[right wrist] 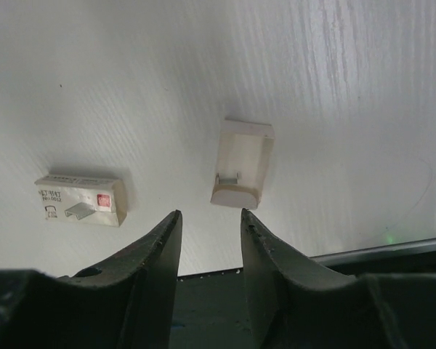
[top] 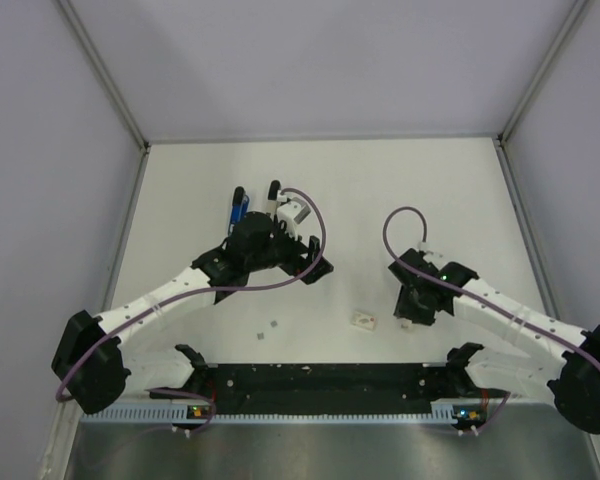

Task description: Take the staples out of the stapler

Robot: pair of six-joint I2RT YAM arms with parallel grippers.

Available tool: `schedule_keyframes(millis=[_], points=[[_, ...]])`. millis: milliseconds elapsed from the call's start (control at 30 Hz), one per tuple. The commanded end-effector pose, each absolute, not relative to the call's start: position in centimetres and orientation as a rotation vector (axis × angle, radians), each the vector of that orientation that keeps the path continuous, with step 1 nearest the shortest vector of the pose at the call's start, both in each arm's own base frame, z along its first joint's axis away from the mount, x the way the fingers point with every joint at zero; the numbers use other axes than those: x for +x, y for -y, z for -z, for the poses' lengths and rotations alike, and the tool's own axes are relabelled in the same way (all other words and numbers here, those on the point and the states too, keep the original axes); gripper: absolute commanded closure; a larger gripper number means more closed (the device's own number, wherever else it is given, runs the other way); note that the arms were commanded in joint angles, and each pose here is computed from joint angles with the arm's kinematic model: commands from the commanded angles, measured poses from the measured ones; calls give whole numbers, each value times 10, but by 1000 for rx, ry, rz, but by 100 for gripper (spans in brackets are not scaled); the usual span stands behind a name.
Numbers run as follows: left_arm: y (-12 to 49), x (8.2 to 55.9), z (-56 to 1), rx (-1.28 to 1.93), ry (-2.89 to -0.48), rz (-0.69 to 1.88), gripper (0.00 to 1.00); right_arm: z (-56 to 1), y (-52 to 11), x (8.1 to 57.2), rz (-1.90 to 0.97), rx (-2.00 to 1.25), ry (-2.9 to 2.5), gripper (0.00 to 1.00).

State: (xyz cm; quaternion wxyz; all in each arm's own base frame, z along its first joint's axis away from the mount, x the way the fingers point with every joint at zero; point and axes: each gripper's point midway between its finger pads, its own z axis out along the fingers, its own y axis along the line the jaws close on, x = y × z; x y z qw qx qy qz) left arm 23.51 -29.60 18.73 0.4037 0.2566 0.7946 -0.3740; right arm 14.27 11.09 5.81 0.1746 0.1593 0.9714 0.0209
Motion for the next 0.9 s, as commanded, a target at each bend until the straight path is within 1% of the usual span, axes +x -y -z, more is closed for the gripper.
schedule_keyframes(millis=[0,100,200,467,633,867], points=[[302,236,-208,670,-1930,972,1,-57,-133,137,-116,386,-2798,62],[303,236,-207,674,-1933,973,1,-54,-146,138,-125,348,-2818,62],[301,236,-207,674,-1932,971,1,-47,-142,140,-60,355,-2815,62],[297,236,-201,668,-1945,946,1,-55,-134,160,14,352,-2728,62],[297,238,-202,667,-1943,939,1,-50,-129,168,72,357,-2722,65],[297,237,-199,671,-1952,935,1,-49,-123,171,91,370,-2711,67]])
